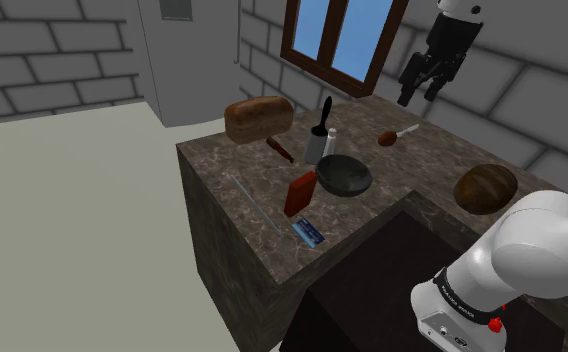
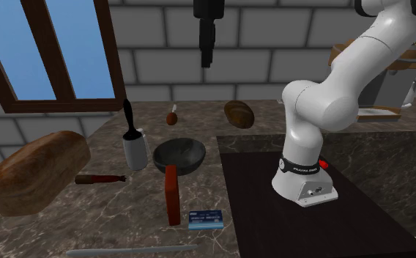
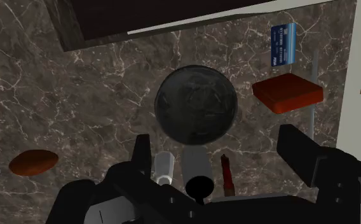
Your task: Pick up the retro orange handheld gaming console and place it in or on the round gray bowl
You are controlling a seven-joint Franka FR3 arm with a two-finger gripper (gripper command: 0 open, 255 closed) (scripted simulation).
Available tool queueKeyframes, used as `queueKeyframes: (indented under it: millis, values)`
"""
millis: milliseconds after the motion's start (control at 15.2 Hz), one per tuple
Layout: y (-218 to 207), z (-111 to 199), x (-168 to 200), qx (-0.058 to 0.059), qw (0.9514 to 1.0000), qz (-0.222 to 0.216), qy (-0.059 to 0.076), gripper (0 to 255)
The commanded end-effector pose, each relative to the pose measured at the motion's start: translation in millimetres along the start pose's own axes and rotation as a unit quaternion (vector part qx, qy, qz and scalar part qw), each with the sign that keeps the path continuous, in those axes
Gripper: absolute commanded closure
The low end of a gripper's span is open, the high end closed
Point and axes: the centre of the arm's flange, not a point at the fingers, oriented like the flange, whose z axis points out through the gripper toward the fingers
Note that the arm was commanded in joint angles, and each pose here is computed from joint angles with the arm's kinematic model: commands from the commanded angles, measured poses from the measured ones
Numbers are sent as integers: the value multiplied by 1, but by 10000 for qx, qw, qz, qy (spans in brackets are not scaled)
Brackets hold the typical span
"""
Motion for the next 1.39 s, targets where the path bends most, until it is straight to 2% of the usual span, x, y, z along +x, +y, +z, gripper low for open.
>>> queueKeyframes:
  millis: [0, 132, 330, 462, 660, 792, 990, 1122, 1320]
  values:
    - [0, 0, 0, 0, 10000, 0, 0, 0]
    - [-15, 21, 3, 28, 9992, 403, -41, 0]
    - [-38, 51, 9, 71, 9948, 1007, -103, 0]
    - [-53, 72, 15, 99, 9899, 1407, -143, 0]
    - [-75, 103, 25, 141, 9794, 2003, -204, 0]
    - [-89, 123, 33, 169, 9704, 2396, -244, 0]
    - [-108, 154, 47, 210, 9539, 2978, -304, 0]
    - [-121, 174, 57, 237, 9409, 3360, -343, 0]
    - [-138, 205, 74, 276, 9186, 3923, -400, 0]
